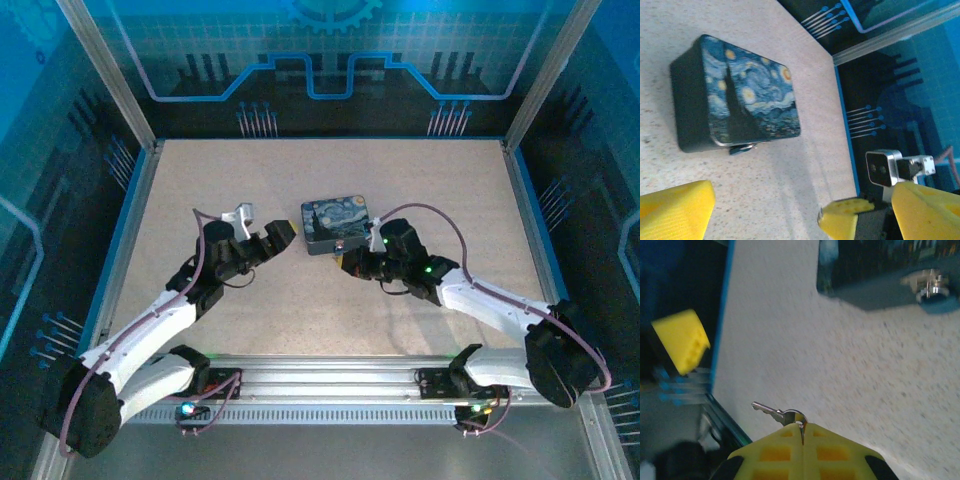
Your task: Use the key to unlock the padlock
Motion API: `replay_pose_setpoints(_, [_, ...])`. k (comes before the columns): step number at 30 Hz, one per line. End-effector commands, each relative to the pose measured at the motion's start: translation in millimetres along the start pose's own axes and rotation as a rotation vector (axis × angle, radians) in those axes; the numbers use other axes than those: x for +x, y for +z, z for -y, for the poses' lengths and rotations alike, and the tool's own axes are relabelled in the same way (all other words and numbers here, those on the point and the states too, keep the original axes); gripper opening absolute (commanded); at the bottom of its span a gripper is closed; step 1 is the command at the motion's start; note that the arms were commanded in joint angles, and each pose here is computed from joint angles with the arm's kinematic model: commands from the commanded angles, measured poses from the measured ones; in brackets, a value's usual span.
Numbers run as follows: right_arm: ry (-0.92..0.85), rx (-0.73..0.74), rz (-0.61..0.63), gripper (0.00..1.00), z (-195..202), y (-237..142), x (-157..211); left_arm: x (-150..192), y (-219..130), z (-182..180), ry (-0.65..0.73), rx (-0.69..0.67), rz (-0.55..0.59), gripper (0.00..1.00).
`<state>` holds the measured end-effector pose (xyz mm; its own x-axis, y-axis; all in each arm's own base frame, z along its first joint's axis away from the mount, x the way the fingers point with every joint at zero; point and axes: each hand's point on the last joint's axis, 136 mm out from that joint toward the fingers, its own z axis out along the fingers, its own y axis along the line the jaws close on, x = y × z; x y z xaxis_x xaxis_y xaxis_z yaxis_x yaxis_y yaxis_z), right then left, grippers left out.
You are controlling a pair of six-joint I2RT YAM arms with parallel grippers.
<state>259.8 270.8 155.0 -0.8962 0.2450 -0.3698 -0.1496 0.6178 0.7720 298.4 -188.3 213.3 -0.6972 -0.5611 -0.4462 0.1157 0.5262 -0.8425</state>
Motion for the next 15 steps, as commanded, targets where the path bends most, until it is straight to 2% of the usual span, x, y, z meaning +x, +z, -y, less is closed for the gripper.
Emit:
replay_pose_setpoints(1, [0.118, -0.097, 0.161, 0.00, -29, -8, -32, -8, 3, 40, 0.032, 0.108, 0.013, 0.90])
replay_pose_setpoints(7, [0.118, -0.112, 0.172, 0.00, -52, -12, -35, 5, 20, 62, 0.069, 0.150, -0.034, 0.82])
replay_pose_setpoints(15, [0.123, -0.123, 0.171, 0.00, -61, -12, -33, 23, 40, 75, 0.093, 0.165, -0.090, 0.69])
